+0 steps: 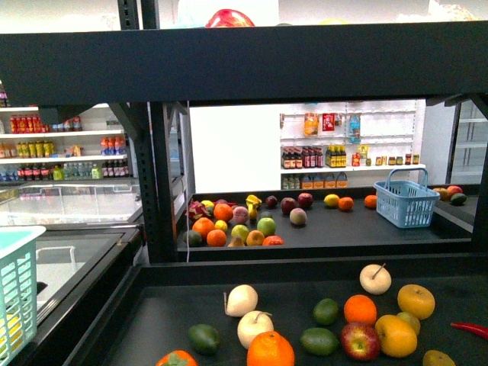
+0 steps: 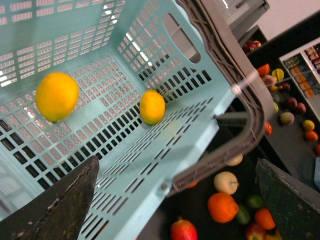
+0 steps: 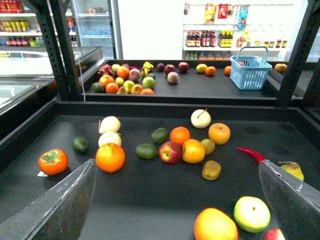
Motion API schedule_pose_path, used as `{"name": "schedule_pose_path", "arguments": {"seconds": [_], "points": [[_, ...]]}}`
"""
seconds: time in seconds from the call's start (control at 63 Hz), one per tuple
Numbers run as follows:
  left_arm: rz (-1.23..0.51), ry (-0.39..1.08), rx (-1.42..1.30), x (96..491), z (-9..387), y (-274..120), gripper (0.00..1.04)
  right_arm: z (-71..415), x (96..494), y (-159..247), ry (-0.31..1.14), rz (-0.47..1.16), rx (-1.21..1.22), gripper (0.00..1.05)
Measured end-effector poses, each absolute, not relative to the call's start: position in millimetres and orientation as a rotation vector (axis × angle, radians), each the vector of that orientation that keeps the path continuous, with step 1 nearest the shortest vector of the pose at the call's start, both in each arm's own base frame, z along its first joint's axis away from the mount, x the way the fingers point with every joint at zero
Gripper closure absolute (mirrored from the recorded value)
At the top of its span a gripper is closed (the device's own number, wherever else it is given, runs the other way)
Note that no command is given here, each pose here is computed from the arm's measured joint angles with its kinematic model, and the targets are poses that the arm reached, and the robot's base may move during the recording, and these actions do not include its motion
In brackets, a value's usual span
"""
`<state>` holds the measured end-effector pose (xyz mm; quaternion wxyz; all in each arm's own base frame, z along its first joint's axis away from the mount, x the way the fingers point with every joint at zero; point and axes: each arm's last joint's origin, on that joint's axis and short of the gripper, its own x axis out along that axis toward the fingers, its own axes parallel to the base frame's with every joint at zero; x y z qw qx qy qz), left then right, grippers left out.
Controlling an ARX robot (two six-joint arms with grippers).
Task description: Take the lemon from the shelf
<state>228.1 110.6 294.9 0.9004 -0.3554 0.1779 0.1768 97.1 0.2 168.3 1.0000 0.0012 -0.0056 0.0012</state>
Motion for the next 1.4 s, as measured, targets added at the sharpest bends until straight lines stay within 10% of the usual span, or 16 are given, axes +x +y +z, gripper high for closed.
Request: {"name": "schedule_pose_path", "arguments": {"seconds": [0.191,0.524,1.398], "points": [[0.032,0.042,-0.194,164,284,53,0.35,168,97,0,-0.011,0.003,0.002,0.07],[-0.005,0.004,-0.017,111,222,1,1.03,168,97,0,-0.011,0.003,0.002,0.07],[0.002,0.002,-0.011,97,167,0,1.02,168,97,0,-0.011,0.002,0.002,0.07]]}}
